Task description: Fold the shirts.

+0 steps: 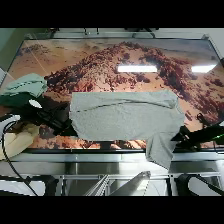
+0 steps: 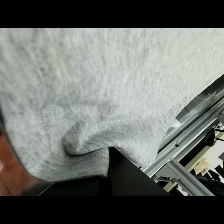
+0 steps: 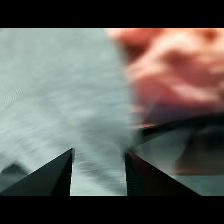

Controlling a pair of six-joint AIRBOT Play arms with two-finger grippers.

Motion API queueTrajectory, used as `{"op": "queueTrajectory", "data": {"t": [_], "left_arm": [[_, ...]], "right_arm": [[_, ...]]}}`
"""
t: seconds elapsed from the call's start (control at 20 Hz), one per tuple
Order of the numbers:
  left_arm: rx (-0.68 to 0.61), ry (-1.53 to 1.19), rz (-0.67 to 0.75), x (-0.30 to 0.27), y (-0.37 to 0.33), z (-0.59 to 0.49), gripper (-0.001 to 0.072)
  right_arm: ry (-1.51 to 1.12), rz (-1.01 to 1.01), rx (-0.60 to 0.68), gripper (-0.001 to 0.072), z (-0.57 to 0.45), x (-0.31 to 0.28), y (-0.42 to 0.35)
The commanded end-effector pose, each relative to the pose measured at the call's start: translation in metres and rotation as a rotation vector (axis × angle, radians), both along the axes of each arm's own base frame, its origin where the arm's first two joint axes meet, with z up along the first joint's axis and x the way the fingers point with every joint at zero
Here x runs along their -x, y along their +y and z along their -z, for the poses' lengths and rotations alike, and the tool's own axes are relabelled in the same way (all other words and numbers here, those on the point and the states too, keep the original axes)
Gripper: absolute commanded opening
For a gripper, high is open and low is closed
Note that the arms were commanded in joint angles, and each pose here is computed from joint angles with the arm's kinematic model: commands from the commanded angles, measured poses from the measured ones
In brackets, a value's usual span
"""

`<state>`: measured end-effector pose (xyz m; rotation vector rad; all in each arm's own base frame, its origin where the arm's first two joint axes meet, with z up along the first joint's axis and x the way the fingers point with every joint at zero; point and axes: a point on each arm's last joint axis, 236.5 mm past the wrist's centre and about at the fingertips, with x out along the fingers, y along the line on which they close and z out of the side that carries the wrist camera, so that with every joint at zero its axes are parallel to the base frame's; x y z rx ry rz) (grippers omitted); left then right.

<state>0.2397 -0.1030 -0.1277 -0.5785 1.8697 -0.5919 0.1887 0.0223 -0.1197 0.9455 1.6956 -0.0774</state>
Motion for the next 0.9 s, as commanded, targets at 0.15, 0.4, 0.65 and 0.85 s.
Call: {"op": "queueTrajectory", "data": {"t": [0.15,0.4,0.65,0.85], "left_arm": [[-0.021,-0.033,-0.019,-0.008,0.002,0.005,0.0024],[-0.014,-0.023,-0.012,-0.006,0.001,0.004,0.0023],[-0.004,-0.010,-0.005,-0.003,0.000,0.001,0.0024],[0.032,0.041,0.019,0.009,-0.002,-0.009,0.0024]], "right_arm": [[-0.083,-0.026,-0.069,0.0392,0.015,-0.009,0.015],[-0.064,-0.060,-0.115,0.0330,0.009,0.000,0.023],[-0.073,-0.111,-0.201,0.0014,-0.014,0.008,0.039],[-0.203,-0.130,-0.158,0.0014,-0.045,-0.017,0.031]]}}
